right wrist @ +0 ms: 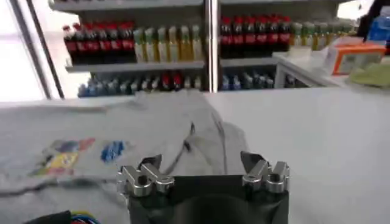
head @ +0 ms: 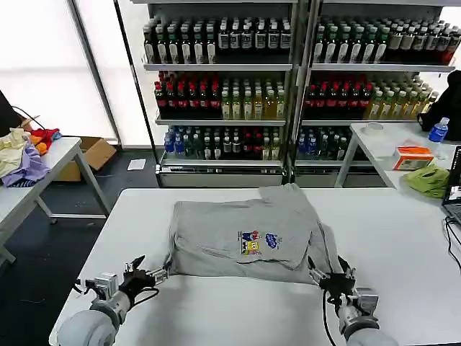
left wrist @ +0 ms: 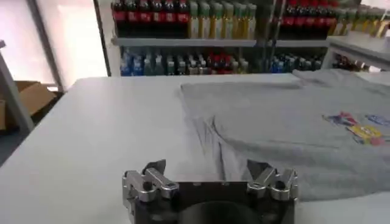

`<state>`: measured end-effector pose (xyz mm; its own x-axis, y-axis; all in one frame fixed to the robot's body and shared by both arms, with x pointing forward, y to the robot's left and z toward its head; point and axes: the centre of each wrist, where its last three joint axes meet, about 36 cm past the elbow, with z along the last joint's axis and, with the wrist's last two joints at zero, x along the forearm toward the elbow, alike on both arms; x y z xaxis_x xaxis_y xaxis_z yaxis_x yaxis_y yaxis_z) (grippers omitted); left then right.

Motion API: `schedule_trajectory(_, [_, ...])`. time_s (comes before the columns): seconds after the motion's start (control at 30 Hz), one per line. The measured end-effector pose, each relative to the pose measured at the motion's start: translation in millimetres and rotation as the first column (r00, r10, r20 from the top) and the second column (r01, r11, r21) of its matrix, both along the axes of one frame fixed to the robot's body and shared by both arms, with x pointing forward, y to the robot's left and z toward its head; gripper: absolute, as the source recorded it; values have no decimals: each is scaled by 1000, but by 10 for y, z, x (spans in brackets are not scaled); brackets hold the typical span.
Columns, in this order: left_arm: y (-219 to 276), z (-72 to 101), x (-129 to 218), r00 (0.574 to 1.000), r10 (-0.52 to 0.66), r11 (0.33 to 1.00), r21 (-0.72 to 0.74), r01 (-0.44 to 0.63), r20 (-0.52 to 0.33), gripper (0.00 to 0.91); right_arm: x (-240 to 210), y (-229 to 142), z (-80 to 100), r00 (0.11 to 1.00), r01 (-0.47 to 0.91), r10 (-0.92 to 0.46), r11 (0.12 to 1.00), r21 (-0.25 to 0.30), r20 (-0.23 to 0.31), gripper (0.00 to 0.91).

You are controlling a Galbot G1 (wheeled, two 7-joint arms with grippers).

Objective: Fold and organize the clothes.

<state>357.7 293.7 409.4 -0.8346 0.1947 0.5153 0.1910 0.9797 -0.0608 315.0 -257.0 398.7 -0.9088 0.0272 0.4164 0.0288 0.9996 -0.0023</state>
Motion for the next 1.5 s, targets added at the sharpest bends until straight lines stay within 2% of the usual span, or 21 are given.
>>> schedule_trajectory(0.07, [-9,-22,-2,1000,0,1000,-2,0,-3,887,-15,22,-15,1000,2,-2,1000,-4,-9,0])
schedule_trajectory(0.1, [-15,-40,-8,1000,0,1000,-3,0,-5,806,-22,30,-23,1000,3,-3,1000,-7,-14,0])
schedule_trajectory(0.13, [-26,-54,-18,1000,-1,1000,-5,1,-8,685,-31,33,-33,1000,4,-4,1000,-10,-19,0])
schedule_trajectory(0.17, [-36,-65,-26,1000,-3,1000,-7,3,-11,625,-43,37,-45,1000,4,-4,1000,-11,-26,0])
schedule_trajectory(0.2, [-48,-75,-34,1000,-4,1000,-9,4,-13,413,-52,41,-55,1000,5,-5,1000,-13,-31,0])
schedule_trajectory(0.27, [-80,-102,-56,1000,-9,1000,-13,9,-18,272,-71,47,-74,999,5,-6,1000,-15,-40,0])
schedule_trajectory(0.3, [-93,-119,-65,1000,-9,1000,-13,9,-22,141,-78,50,-79,999,5,-6,1000,-15,-44,0])
schedule_trajectory(0.33, [-105,-137,-74,1000,-10,1000,-15,10,-26,91,-83,52,-83,999,5,-6,1000,-15,-46,0])
schedule_trajectory(0.4, [-133,-164,-86,1000,-9,1000,-17,9,-28,50,-91,58,-89,999,5,-6,1000,-15,-51,0])
schedule_trajectory(0.9, [-235,-224,-110,1000,-14,999,-31,13,-19,30,-100,58,-114,998,5,-4,1000,9,-61,0])
schedule_trajectory(1.17, [-266,-224,-138,1000,-14,999,-38,14,-7,20,-116,20,-70,998,2,0,1000,27,-58,0])
schedule_trajectory(1.5, [-199,-99,-248,1000,-14,1000,-23,14,16,20,-220,-95,9,997,-1,5,999,44,-75,0])
